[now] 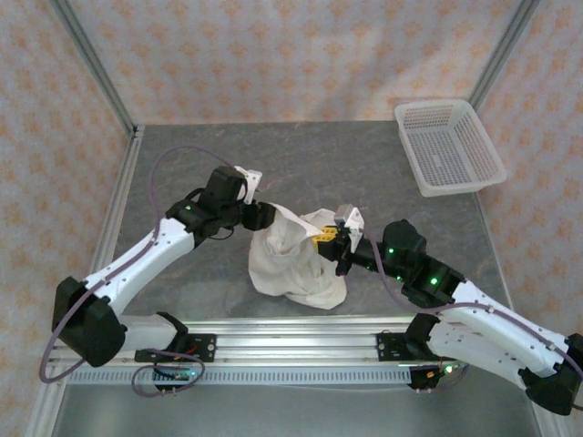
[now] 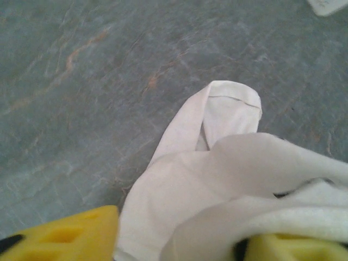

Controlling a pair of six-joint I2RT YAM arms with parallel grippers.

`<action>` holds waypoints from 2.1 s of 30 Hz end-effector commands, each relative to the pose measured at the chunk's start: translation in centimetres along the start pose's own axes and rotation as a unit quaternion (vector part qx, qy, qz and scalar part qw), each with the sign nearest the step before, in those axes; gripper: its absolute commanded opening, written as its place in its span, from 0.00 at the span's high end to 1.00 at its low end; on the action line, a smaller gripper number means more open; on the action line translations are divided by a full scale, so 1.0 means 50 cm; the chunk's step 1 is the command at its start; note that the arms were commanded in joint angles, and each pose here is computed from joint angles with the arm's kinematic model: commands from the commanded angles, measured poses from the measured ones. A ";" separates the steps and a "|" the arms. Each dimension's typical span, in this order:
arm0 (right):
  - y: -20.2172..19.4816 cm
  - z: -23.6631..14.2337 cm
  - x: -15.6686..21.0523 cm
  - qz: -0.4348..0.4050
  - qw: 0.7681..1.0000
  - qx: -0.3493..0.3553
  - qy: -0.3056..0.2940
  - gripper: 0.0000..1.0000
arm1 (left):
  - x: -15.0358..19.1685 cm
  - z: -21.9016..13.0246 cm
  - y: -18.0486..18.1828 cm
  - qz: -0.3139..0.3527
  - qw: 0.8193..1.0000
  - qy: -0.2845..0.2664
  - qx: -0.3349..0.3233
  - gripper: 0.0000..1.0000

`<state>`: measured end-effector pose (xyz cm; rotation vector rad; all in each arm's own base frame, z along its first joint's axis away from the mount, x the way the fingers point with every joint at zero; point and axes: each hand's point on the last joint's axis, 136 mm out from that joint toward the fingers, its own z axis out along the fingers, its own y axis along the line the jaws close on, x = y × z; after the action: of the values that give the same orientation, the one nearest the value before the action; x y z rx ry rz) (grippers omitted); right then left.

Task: Fold the inside-out t-shirt

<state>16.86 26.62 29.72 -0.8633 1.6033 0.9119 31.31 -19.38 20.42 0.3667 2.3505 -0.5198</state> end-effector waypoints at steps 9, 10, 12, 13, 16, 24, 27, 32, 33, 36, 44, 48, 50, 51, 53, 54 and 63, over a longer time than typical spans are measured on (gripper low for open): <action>-0.038 0.040 0.011 0.007 0.999 0.032 0.002 1.00 | 0.044 -0.155 -0.072 -0.030 0.996 -0.011 0.088 0.12; -0.041 0.043 0.011 0.008 0.999 0.035 0.002 1.00 | 0.050 -0.147 -0.081 -0.041 0.994 -0.008 0.099 0.12; -0.049 0.048 0.012 0.012 0.999 0.045 0.004 1.00 | 0.057 -0.128 -0.109 -0.048 0.991 -0.007 0.128 0.13; -0.052 0.050 0.014 0.014 0.999 0.049 0.006 1.00 | 0.062 -0.116 -0.121 -0.051 0.989 -0.002 0.136 0.16; -0.060 0.054 0.022 0.017 0.998 0.058 0.018 1.00 | 0.090 -0.065 -0.127 -0.074 0.989 0.036 0.119 0.24; -0.061 0.051 0.024 0.022 0.998 0.060 0.021 1.00 | 0.139 0.025 -0.040 -0.091 0.992 0.084 -0.009 0.27; -0.066 0.051 0.024 0.023 0.997 0.068 0.020 1.00 | 0.171 0.060 -0.028 -0.085 0.988 0.126 -0.026 0.39; -0.067 0.050 0.034 0.026 0.997 0.070 0.027 1.00 | 0.162 0.064 0.016 -0.104 0.985 0.103 -0.089 0.96; -0.073 0.047 0.040 0.028 0.996 0.079 0.029 1.00 | 0.149 0.055 0.019 -0.105 0.986 0.090 -0.096 1.00; -0.094 0.035 0.081 0.028 0.993 0.106 0.045 1.00 | 0.087 -0.001 0.008 -0.113 0.989 0.036 -0.084 1.00; -0.077 0.014 0.124 0.077 0.993 0.083 0.016 0.68 | -0.036 -0.145 -0.087 -0.114 0.992 -0.044 0.038 1.00; -0.060 0.005 0.035 0.099 0.992 0.073 -0.028 0.61 | -0.007 -0.123 -0.082 -0.120 0.992 -0.025 0.035 1.00; -0.046 0.018 0.017 0.084 0.994 0.067 -0.022 0.58 | -0.001 -0.116 -0.084 -0.126 0.991 -0.023 0.040 1.00; -0.047 0.026 0.012 0.076 0.994 0.074 -0.019 0.56 | -0.001 -0.118 -0.086 -0.128 0.991 -0.025 0.041 1.00; -0.056 0.051 0.006 0.055 0.993 0.099 -0.007 0.52 | -0.005 -0.123 -0.090 -0.126 0.991 -0.030 0.044 1.00; -0.069 0.068 0.005 0.047 0.991 0.122 0.001 0.51 | -0.008 -0.127 -0.090 -0.125 0.991 -0.034 0.043 1.00; -0.111 0.223 0.113 -0.008 0.979 0.146 0.145 0.51 | -0.015 -0.155 -0.075 -0.110 0.993 -0.045 0.021 1.00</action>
<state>25.68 32.63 22.47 -0.7241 1.9091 0.5632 26.32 -19.84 25.44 0.0886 2.3457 -0.6978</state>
